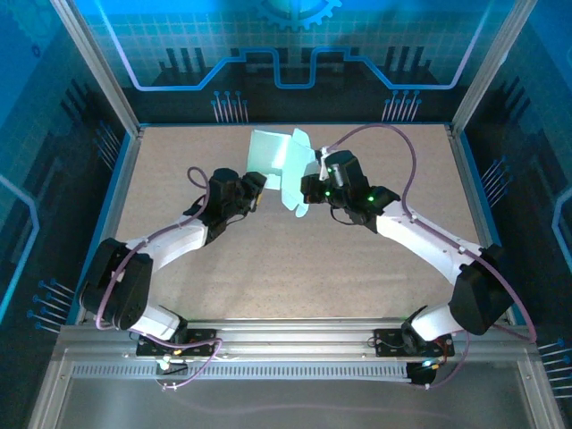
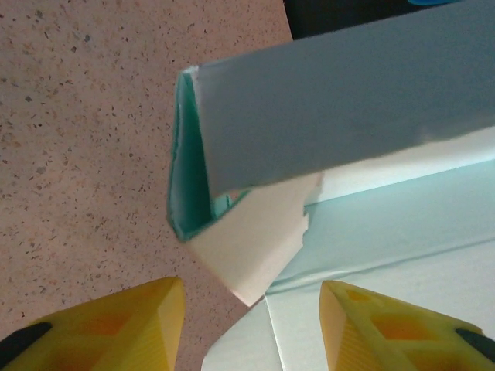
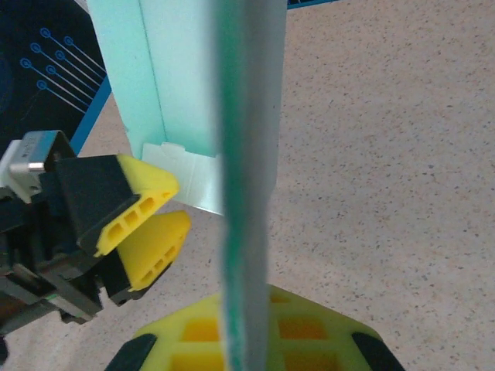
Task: Fold the paper box
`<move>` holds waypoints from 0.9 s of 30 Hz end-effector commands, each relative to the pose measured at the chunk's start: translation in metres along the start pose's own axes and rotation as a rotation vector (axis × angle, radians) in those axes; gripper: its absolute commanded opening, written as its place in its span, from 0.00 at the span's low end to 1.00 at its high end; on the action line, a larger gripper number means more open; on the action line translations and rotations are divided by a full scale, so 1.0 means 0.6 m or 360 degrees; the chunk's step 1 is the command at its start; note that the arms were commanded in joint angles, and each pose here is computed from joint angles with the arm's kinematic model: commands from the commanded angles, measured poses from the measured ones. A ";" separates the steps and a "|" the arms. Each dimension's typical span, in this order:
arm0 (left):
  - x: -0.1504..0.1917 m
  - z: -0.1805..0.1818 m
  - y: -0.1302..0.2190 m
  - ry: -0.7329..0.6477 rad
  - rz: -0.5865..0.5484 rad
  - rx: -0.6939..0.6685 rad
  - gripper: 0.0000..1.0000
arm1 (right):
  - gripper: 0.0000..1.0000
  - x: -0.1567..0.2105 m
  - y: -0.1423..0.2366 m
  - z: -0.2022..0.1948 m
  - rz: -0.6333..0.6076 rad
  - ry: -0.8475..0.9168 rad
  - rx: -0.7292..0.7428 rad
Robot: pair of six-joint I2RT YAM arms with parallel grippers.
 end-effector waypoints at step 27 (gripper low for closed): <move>-0.001 -0.005 -0.027 0.0032 0.0004 0.0026 0.23 | 0.00 -0.001 0.022 0.048 0.0033 0.0058 -0.0187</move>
Point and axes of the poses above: each hand's point on the last joint's axis, 136 mm out from that joint toward the fingers, its own y axis back along the fingers, its own z axis along the line the jaws close on, x = y × z, the point moved 9 cm from there along y, back along the fingers, and after that the axes turned 8 degrees about -y, right-handed, at the moved point
